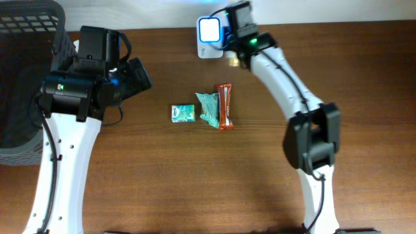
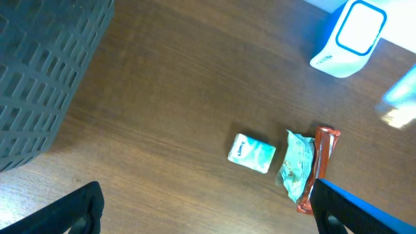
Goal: Scan the item barcode
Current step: 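Hold the Pantene tube in front of the white scanner box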
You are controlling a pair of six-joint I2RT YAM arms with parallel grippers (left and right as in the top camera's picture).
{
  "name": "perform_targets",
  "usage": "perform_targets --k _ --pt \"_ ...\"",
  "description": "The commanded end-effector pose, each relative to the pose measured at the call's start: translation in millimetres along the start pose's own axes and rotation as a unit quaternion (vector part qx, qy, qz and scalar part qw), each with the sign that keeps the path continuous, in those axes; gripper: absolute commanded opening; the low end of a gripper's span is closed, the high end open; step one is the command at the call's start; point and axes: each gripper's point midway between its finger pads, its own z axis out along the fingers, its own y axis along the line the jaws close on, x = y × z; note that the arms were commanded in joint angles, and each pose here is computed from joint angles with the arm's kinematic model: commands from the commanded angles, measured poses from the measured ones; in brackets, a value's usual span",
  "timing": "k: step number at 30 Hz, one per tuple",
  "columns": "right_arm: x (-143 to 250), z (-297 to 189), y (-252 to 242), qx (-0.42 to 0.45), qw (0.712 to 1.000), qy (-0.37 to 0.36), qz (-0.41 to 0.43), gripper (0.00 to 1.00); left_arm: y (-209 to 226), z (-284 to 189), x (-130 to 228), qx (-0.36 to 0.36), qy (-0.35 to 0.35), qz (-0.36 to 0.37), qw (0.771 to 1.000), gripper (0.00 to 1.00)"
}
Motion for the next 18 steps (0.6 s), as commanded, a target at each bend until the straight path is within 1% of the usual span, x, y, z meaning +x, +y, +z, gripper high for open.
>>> perform_targets --k 1,2,3,6,10,11,13,15,16,17,18 --pt "-72.1 -70.9 -153.2 0.143 0.981 -0.067 0.116 0.04 0.4 -1.7 -1.3 0.001 -0.003 0.007 1.0 0.99" --pt "-61.6 -71.3 -190.8 0.173 0.974 -0.044 0.141 0.04 0.4 -1.7 -1.3 0.001 -0.003 0.007 1.0 0.99" --pt "-37.2 -73.9 -254.1 0.224 0.955 -0.003 0.195 0.04 0.4 -1.7 -1.3 0.001 -0.003 0.007 1.0 0.99" --pt "13.8 -81.7 -355.1 0.286 0.917 0.067 0.271 0.04 0.3 -1.7 -1.3 0.001 -0.003 0.007 1.0 0.99" --pt "71.9 -96.1 -461.1 0.345 0.866 0.113 0.343 0.04 0.4 -1.7 -1.3 0.001 -0.003 0.007 1.0 0.99" --pt "83.2 -96.1 -477.6 0.352 0.857 0.119 0.356 0.04 0.3 -1.7 -1.4 0.001 -0.004 0.007 1.0 0.99" --pt "103.9 -94.0 -504.9 0.37 0.831 0.118 0.399 0.04 0.4 -1.7 -1.3 0.001 -0.003 0.007 1.0 0.99" --pt "131.9 -91.0 -530.8 0.39 0.797 0.122 0.445 0.04 0.4 -1.7 -1.3 0.001 -0.003 0.007 1.0 0.99" --pt "143.5 -88.0 -538.3 0.396 0.785 0.126 0.46 0.04 0.4 -1.7 -1.3 0.001 -0.003 0.007 1.0 0.99" --pt "153.8 -84.1 -545.4 0.4 0.776 0.129 0.471 0.07 0.4 -1.7 -1.3 0.001 -0.003 0.007 1.0 0.99" --pt "158.4 -81.2 -547.3 0.394 0.775 0.133 0.476 0.09 0.4 -1.7 -1.3 0.001 -0.003 0.007 1.0 0.99"
